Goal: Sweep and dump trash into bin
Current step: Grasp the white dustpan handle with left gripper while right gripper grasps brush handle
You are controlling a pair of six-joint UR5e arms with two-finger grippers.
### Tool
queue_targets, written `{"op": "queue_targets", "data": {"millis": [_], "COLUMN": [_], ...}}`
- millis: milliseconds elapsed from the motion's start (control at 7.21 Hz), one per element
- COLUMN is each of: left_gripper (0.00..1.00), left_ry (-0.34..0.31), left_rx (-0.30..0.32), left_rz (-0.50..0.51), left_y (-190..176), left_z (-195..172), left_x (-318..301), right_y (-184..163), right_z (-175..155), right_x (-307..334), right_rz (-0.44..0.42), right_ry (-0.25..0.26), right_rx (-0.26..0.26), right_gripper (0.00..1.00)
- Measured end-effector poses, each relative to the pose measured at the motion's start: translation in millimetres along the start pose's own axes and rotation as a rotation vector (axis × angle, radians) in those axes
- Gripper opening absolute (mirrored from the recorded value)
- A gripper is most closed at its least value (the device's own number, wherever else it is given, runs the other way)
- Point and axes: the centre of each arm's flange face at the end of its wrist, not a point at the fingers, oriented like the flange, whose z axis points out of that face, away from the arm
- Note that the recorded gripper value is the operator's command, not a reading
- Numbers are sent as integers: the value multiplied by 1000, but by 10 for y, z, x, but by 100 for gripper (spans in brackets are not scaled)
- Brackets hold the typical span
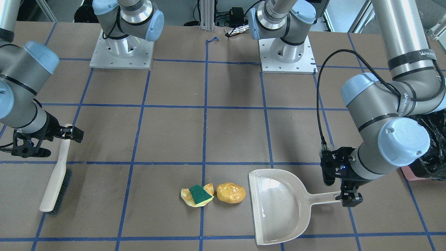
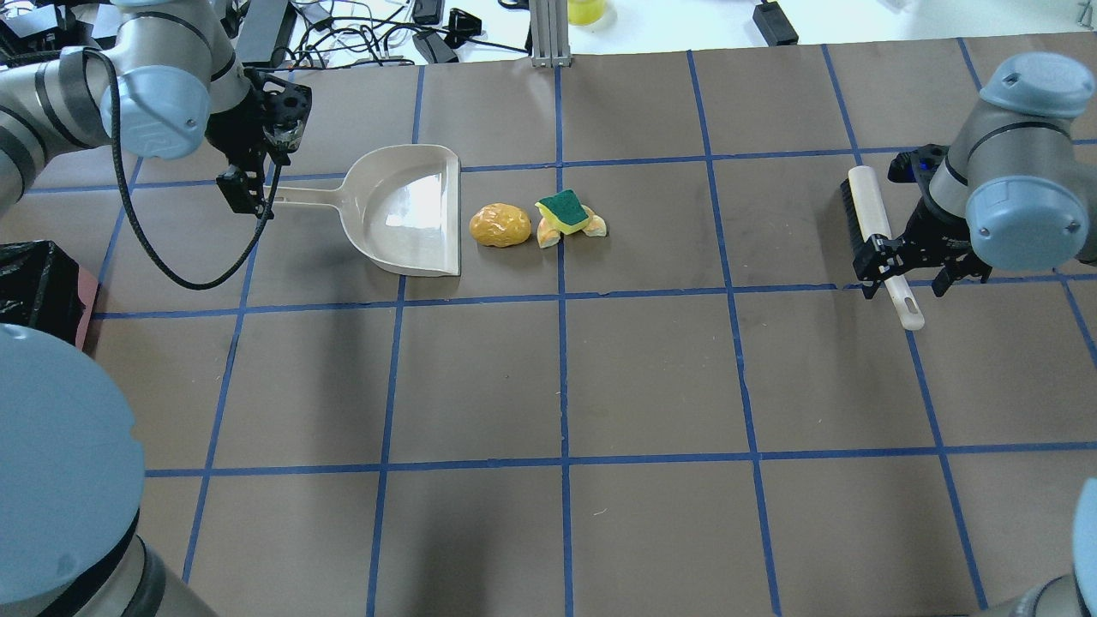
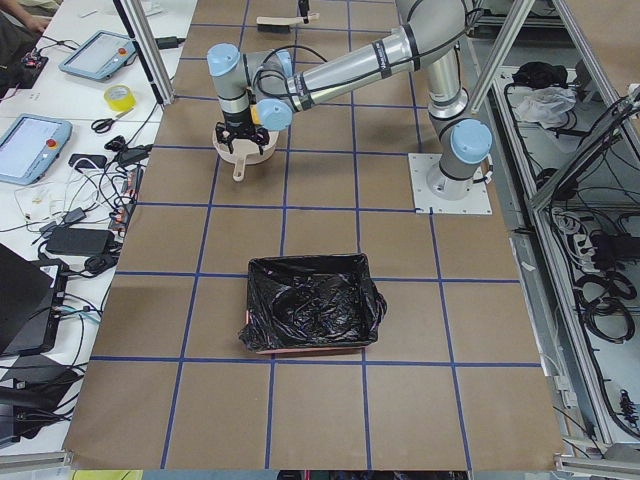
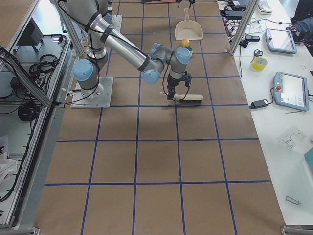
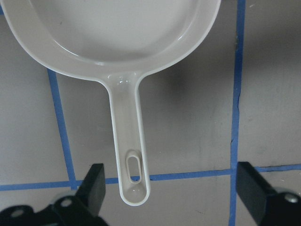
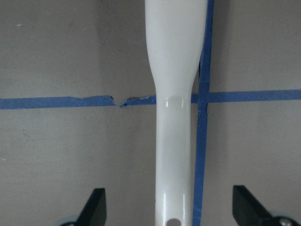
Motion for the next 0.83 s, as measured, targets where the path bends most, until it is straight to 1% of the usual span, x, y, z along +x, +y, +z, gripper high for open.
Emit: {"op": "queue_targets", "data": {"millis": [277, 416, 693, 832], "left_gripper": [98, 98, 98, 98], "left_ry": [0, -2, -7, -6], "left_rx": [-7, -8, -8, -5], "left_rz": [-8, -13, -28, -39], "left_y": [27, 34, 44, 41], "left_z": [146, 213, 310, 343], "left_x": [-171, -227, -298, -312], "right_y": [3, 10, 21, 26], "right_z": [55, 80, 105, 110], "right_x": [3, 1, -2, -4], "right_rz": [16, 22, 28, 29], "right_ry": [1, 0, -3, -4], "right_rx": [-22, -36, -53, -58], "right_gripper": [72, 60, 34, 27]}}
